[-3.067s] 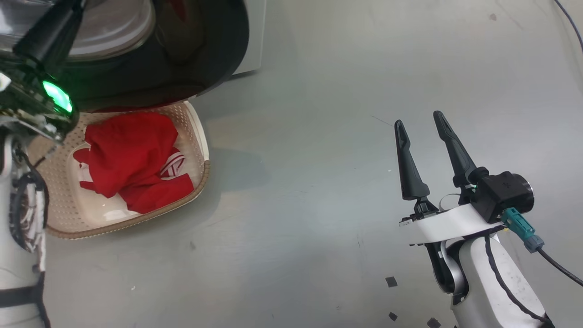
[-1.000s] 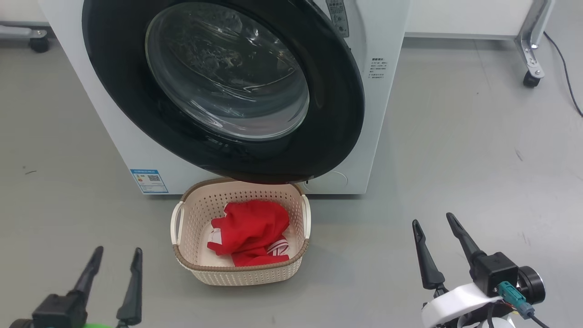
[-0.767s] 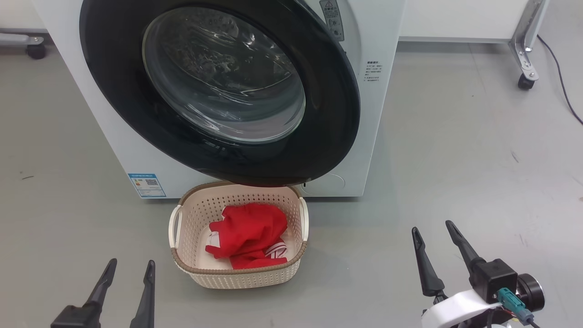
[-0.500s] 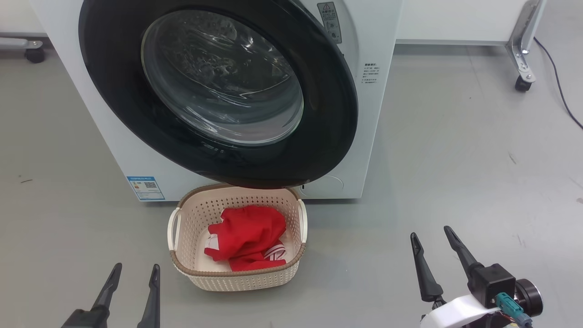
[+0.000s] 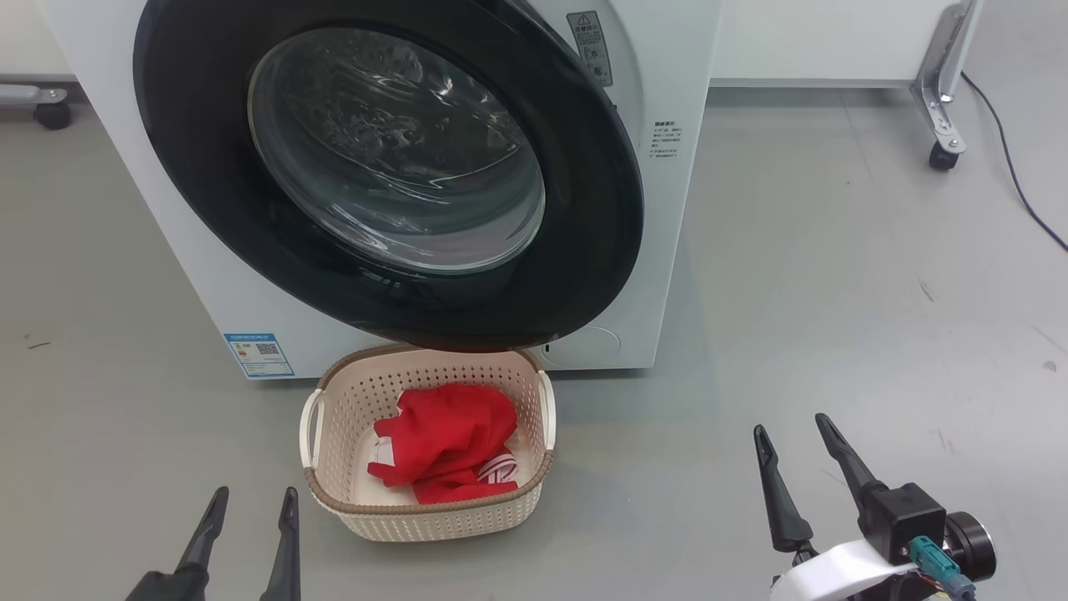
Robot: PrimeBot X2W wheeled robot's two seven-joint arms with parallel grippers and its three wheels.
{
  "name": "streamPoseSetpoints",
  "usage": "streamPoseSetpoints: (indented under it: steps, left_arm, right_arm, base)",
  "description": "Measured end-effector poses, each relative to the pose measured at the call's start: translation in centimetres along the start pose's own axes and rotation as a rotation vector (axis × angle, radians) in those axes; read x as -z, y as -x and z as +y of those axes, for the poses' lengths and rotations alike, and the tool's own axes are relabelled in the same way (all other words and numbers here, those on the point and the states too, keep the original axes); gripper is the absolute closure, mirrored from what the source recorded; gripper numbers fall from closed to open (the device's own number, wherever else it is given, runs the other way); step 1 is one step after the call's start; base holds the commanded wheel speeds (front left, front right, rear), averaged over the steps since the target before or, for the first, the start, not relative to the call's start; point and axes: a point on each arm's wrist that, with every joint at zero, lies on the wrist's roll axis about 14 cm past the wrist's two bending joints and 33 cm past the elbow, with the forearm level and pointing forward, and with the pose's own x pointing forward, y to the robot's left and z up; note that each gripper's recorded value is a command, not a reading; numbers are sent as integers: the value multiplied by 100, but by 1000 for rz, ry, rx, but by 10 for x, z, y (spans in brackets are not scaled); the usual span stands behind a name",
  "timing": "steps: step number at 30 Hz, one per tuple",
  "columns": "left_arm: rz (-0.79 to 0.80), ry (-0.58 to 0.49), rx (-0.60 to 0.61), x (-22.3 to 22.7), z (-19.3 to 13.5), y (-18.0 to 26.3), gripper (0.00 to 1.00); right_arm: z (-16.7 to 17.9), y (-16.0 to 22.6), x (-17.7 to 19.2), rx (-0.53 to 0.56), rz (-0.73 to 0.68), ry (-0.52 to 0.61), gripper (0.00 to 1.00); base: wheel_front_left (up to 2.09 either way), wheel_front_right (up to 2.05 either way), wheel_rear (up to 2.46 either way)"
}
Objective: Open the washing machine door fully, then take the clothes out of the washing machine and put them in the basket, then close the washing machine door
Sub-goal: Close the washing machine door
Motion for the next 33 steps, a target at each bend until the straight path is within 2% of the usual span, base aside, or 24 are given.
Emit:
streamPoseSetpoints:
  steps: [12,13,14,15,22,33]
  left_arm:
    - [-4,-15,-3,2,-2,1,0]
    - [-4,-15,-3,2,-2,1,0]
    - [-4,-15,-4,2,-2,1,0]
    - [-5,-14,-4,2,-2,1,0]
    - [-6,-13,-8,2,-3,2,0]
    - [-22,-21,-23,0,-1,5,0]
  right_arm:
    - [1,2,0,-2,0,-2,0]
    - [1,3,1,-2,2,-2,10]
    - [1,3,2,-1,4,-3,86]
    - [1,4,2,1,7,-9,100]
    - [2,3,4,-4,13,-16,100]
    - [14,-11,11,-85,37,-16,100]
  base:
    - [0,0,0]
    - [0,0,0]
    - [0,0,0]
    - [0,0,0]
    - [0,0,0]
    - [0,0,0]
